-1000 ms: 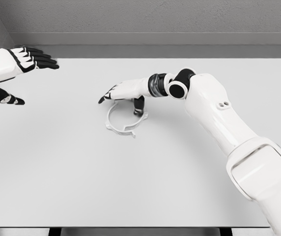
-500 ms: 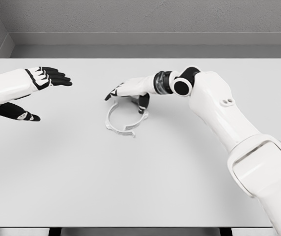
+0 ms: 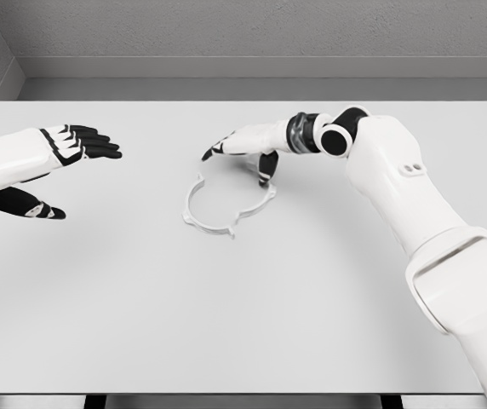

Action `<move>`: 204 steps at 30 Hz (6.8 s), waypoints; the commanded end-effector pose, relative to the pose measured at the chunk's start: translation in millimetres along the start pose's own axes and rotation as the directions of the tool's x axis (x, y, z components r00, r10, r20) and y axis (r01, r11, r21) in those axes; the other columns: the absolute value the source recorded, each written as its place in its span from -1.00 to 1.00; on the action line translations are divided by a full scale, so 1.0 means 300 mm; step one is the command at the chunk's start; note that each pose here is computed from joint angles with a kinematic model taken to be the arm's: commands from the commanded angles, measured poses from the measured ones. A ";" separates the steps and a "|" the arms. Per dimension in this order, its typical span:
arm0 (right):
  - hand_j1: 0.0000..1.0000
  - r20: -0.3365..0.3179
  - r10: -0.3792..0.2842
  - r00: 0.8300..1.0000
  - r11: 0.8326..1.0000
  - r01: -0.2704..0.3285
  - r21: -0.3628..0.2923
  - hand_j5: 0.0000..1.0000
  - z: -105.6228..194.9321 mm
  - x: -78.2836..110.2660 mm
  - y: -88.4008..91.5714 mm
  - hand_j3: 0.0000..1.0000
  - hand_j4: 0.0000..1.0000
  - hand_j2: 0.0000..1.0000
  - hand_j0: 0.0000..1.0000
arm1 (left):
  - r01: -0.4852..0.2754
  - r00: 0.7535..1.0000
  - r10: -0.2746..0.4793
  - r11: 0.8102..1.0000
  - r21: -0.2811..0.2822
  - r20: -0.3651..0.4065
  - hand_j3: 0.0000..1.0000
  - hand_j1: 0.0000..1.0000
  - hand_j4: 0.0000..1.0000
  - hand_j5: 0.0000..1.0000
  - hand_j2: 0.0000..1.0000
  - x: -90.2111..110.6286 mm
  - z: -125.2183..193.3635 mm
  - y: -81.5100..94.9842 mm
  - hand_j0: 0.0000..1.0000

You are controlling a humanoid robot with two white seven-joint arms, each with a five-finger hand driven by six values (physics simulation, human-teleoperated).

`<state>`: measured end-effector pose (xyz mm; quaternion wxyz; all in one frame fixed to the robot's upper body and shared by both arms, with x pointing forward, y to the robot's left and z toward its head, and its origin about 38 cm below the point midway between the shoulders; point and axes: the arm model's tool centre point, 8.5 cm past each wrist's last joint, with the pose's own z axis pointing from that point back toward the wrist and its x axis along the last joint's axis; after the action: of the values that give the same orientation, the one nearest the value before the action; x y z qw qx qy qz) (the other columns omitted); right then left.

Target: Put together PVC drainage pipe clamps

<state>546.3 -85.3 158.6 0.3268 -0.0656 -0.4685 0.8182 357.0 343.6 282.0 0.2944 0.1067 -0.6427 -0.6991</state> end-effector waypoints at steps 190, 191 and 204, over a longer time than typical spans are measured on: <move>1.00 0.051 -0.050 0.997 0.985 0.058 -0.160 1.00 0.064 0.015 0.086 1.00 1.00 1.00 1.00 | -0.012 0.989 -0.004 0.994 0.109 0.148 1.00 1.00 1.00 1.00 1.00 0.067 -0.153 0.059 1.00; 1.00 0.051 -0.049 0.998 0.985 0.057 -0.160 1.00 0.064 0.016 0.085 1.00 1.00 1.00 1.00 | -0.051 0.991 0.048 0.998 0.020 0.127 1.00 1.00 1.00 1.00 1.00 0.066 -0.169 -0.081 1.00; 1.00 0.079 -0.028 0.996 0.990 0.039 -0.138 1.00 0.025 0.064 0.073 1.00 1.00 1.00 1.00 | -0.073 0.997 0.074 0.997 0.030 -0.024 1.00 1.00 1.00 1.00 1.00 -0.003 -0.082 -0.187 1.00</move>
<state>519.7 -92.3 149.6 0.3181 -0.0543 -0.5358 0.7802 353.8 318.7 221.6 0.3214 0.0907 -0.6506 -0.6821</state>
